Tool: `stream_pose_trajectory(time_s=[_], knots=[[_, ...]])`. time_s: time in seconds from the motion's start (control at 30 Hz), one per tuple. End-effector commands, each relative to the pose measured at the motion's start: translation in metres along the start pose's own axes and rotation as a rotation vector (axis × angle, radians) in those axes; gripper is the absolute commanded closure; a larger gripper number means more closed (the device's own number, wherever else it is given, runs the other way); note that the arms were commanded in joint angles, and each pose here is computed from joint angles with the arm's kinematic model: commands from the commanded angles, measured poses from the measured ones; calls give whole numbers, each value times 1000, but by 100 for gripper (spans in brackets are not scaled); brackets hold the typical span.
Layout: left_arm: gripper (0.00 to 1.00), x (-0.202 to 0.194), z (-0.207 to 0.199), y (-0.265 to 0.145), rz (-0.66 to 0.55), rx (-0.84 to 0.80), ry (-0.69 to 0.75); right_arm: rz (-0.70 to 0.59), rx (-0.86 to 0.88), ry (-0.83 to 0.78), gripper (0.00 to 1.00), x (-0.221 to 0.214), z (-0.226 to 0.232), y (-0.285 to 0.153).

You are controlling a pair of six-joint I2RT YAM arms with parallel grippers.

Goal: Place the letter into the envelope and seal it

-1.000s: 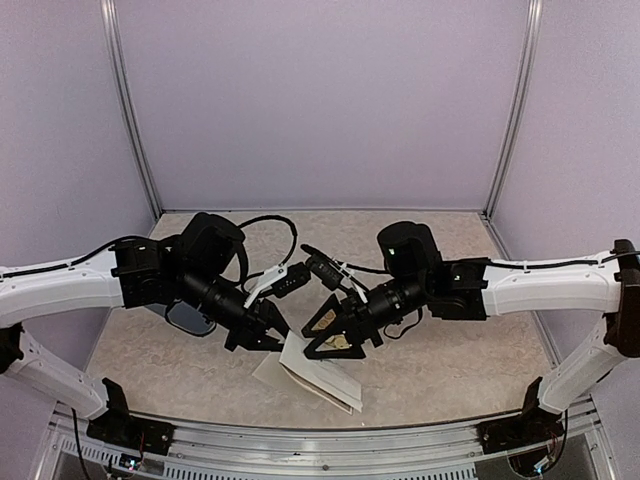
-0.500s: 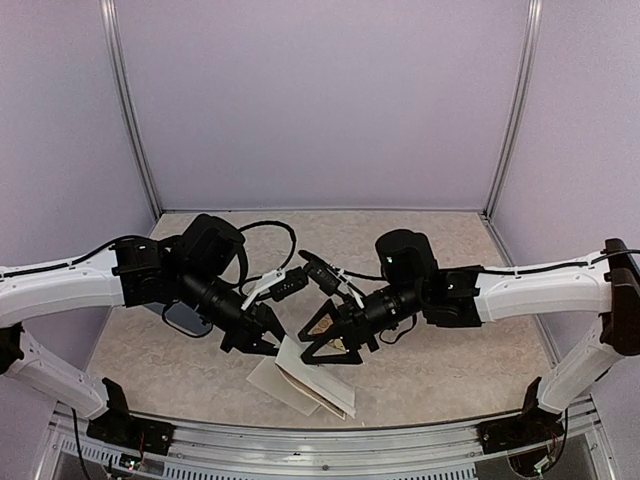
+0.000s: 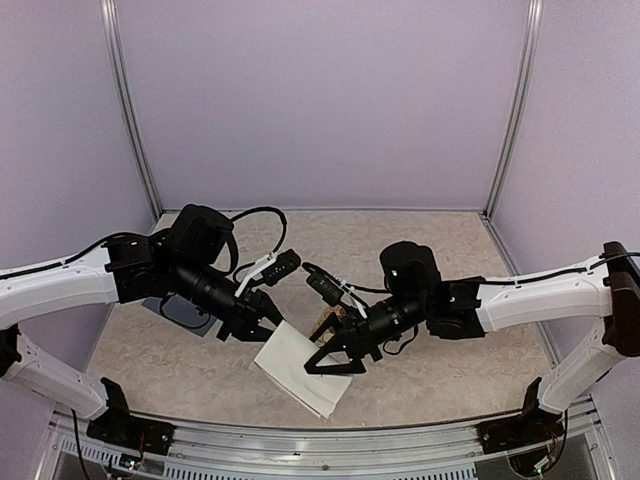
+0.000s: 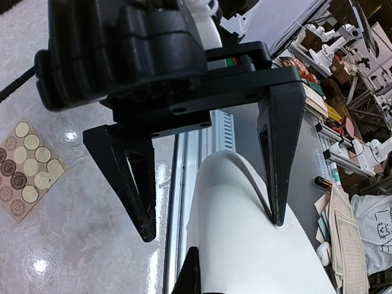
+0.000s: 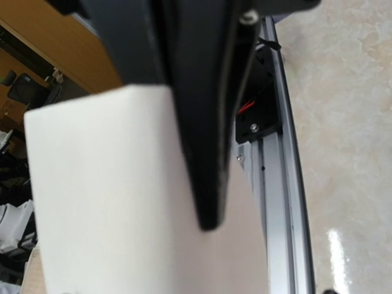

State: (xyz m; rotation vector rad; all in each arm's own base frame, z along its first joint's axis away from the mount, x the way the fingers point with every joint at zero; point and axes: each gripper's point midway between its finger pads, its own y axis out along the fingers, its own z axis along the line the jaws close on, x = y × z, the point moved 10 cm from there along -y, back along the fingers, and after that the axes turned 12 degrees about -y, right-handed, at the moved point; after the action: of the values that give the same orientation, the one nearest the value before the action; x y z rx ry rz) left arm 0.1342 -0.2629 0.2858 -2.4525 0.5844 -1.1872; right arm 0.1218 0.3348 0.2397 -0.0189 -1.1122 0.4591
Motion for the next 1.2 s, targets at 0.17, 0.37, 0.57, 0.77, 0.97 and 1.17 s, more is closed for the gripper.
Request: stream_pose_trajectory(time_s=[0.17, 0.37, 0.57, 0.77, 0.97, 1.17], knots=[[100, 1, 0, -5, -2, -25, -4, 24, 14, -29, 24, 6, 2, 8], [100, 2, -1, -6, 24, -52, -12, 71, 43, -11, 61, 0, 0, 11], [100, 2, 1, -5, 44, -52, -19, 86, 83, -11, 75, -1, 2, 11], [100, 3, 1, -7, 37, -54, -29, 88, 97, -4, 88, -3, 0, 13], [81, 0, 7, -6, 34, -52, -65, 59, 96, -17, 90, 2, 2, 12], [78, -13, 12, -7, 27, -59, -120, 45, 89, -25, 91, 5, 4, 9]])
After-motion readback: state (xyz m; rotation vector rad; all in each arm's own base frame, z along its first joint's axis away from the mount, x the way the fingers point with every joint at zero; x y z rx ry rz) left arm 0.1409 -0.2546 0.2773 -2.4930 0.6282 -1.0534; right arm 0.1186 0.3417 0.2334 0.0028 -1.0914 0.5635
